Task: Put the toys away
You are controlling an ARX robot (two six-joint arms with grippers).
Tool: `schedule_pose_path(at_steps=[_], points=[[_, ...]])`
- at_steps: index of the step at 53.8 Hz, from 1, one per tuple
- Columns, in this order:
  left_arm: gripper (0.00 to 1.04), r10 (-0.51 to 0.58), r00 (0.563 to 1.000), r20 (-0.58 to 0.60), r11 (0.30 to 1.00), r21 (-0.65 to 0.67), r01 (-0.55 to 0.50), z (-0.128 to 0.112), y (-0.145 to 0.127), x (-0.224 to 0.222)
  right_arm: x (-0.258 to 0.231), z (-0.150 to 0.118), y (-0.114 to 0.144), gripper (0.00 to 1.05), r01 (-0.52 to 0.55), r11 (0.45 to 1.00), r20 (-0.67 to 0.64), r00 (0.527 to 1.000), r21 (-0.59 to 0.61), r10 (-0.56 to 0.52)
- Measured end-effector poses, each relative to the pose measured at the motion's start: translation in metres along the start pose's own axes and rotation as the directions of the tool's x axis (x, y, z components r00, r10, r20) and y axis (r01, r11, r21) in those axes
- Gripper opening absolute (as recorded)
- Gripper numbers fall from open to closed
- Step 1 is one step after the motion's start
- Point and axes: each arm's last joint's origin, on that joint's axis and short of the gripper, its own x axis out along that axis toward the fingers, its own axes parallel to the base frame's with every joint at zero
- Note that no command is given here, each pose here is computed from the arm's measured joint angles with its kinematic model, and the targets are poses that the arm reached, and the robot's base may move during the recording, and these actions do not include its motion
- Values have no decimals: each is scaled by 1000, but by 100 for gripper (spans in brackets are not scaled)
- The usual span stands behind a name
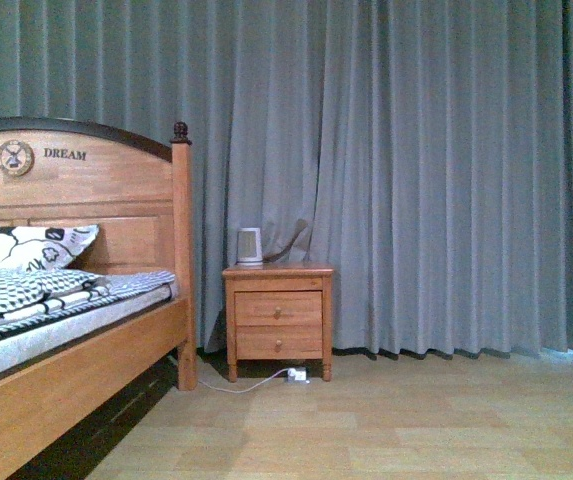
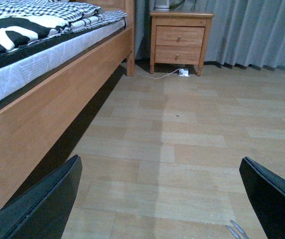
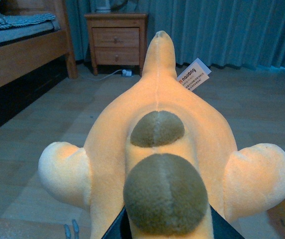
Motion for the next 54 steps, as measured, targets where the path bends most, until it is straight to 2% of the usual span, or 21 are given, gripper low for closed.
schedule_pose_path(at_steps=[54], points=[[98, 0, 1000, 0, 1000, 0, 0, 0, 0, 0, 0, 0, 0, 7, 0, 1000, 0, 1000, 0, 0]])
